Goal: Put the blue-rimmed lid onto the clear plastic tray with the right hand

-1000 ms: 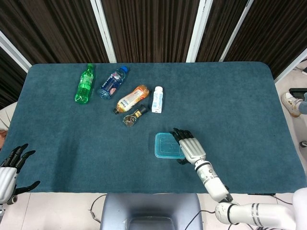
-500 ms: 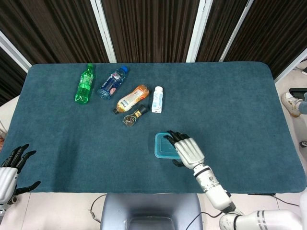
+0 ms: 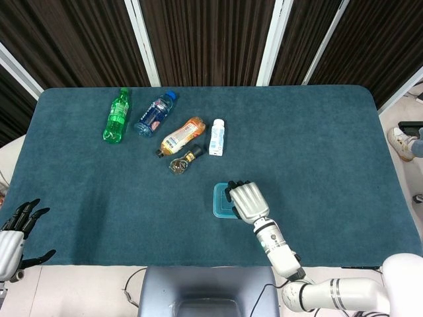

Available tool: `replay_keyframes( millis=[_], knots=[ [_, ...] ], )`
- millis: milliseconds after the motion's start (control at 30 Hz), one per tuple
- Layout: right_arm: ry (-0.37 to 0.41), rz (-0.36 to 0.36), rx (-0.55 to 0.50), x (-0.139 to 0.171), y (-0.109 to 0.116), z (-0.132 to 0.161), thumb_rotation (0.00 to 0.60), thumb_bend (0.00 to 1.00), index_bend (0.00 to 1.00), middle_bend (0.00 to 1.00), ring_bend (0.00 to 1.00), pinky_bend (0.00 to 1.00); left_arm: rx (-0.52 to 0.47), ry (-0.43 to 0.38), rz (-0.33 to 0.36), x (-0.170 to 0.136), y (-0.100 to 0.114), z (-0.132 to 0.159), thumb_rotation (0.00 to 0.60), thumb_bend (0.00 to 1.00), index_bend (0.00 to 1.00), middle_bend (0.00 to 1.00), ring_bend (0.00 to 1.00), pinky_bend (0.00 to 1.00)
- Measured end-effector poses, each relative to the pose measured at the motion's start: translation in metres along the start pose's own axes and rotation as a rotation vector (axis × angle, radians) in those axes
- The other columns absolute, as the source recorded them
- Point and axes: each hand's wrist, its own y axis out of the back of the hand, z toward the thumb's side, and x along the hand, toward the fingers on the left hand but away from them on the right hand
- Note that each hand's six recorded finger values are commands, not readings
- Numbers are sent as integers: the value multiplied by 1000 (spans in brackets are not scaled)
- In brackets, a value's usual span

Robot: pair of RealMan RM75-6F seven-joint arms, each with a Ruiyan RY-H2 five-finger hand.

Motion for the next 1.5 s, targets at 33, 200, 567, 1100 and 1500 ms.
replay_keyframes(
  millis=[33, 200, 567, 1100, 1500],
  knots=[
    [0, 3, 1, -1, -1, 0, 600, 451, 656, 447, 458, 603, 1, 0, 0, 0, 0, 0, 600, 445, 194, 52, 25, 245],
    [9, 14, -2, -8, -8, 1, 600, 451, 640, 446, 449, 600, 0, -1, -2, 0, 0, 0, 600, 444, 194, 53, 26, 245],
    [41, 51, -9, -9, -24, 2, 600, 452, 619, 446, 434, 589, -4, -3, 1, 0, 1, 0, 600, 445, 194, 60, 36, 245],
    [54, 83, -14, -7, -37, -4, 600, 451, 603, 446, 418, 573, -7, -6, 3, -2, 2, 0, 600, 444, 194, 66, 41, 246],
    [113, -105, -7, 14, -3, 0, 600, 452, 600, 446, 413, 569, -4, -12, 2, -3, 1, 1, 600, 445, 195, 67, 41, 246]
  ],
)
